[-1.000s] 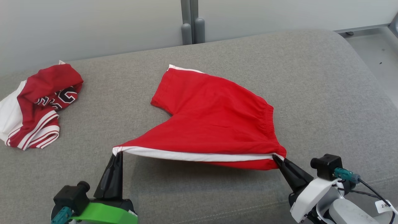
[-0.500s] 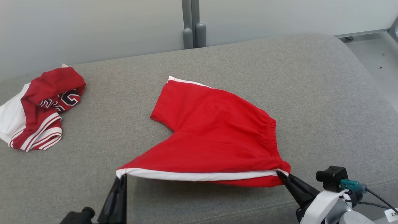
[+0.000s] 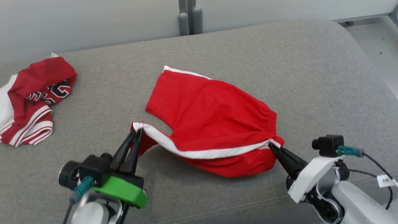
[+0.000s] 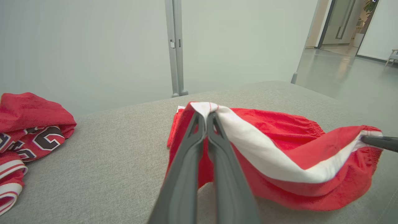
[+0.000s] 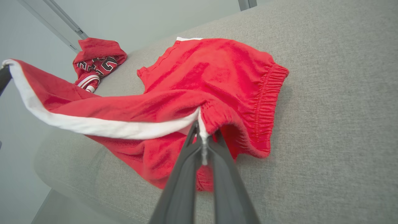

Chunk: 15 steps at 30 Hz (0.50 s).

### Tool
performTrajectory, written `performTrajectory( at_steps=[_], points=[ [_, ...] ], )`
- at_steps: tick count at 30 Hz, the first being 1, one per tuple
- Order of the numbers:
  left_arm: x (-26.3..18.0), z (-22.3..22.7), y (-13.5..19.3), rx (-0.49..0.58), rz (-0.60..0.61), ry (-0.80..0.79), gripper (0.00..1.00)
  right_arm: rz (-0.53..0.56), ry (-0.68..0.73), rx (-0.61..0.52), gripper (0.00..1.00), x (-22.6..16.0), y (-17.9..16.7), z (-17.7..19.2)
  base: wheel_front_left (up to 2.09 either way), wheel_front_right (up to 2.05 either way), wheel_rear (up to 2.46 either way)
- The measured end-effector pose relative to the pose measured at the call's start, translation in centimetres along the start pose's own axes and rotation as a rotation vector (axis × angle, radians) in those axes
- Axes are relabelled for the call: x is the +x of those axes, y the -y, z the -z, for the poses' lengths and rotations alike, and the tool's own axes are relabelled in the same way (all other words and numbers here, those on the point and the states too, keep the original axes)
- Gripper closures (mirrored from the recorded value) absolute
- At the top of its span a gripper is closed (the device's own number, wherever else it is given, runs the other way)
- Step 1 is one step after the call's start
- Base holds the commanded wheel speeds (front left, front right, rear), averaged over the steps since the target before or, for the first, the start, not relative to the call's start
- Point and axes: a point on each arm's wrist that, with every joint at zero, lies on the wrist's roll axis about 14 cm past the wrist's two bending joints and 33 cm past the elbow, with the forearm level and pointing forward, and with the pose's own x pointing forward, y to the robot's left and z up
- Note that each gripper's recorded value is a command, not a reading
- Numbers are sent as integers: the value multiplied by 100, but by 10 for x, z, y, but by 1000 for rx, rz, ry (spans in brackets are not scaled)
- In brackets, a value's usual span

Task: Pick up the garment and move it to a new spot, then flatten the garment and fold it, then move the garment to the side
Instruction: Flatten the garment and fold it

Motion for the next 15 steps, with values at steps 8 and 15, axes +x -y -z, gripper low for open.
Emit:
performTrajectory(
  at_steps=[8,15],
  points=[
    [81,2,-16,69,40,-48,100,71,4,95,100,36,34,-29,0,0,0],
    [131,27,-23,97,71,-139,100,120,-31,171,100,58,55,-27,0,0,0]
  ],
)
